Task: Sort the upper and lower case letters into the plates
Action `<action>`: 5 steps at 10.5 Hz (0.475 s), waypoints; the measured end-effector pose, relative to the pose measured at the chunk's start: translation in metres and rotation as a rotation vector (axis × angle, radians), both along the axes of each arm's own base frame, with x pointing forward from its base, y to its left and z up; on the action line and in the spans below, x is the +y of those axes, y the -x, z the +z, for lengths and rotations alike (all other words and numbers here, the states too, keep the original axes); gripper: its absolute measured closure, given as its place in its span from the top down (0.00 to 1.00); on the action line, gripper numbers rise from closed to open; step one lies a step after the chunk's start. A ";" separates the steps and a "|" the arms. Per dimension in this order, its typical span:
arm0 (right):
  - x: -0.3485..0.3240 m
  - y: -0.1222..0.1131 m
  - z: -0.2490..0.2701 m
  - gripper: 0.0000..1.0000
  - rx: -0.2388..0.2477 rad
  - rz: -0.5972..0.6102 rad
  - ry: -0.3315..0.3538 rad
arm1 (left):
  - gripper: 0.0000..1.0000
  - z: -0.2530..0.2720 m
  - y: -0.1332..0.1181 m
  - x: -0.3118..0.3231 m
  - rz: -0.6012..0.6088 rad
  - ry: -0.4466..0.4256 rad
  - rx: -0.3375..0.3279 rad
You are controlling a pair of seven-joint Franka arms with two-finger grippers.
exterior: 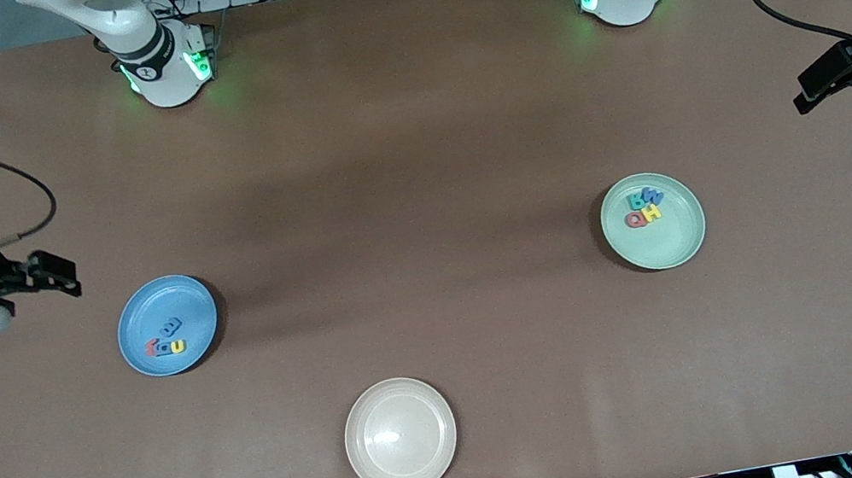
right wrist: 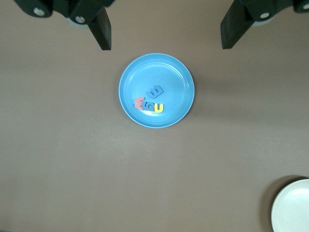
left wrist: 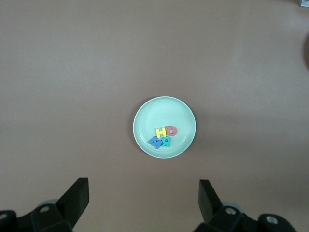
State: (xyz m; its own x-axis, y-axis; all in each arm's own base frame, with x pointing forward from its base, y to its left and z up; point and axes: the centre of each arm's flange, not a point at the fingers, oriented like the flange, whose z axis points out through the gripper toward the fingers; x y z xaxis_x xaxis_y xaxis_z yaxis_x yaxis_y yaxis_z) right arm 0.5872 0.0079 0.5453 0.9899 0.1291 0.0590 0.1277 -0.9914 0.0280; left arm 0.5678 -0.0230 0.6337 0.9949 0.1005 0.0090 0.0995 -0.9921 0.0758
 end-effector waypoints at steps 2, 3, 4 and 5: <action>0.002 0.010 0.028 1.00 0.006 -0.023 0.002 | 1.00 -0.001 0.001 0.000 -0.001 0.000 0.006; 0.004 0.011 0.041 1.00 0.010 -0.028 0.002 | 1.00 -0.001 0.001 -0.001 -0.003 -0.001 0.007; 0.006 0.014 0.051 1.00 0.018 -0.029 0.002 | 1.00 -0.001 0.001 -0.003 -0.013 -0.009 0.007; 0.009 0.016 0.064 1.00 0.022 -0.030 0.002 | 1.00 -0.001 0.001 -0.005 -0.039 -0.037 0.005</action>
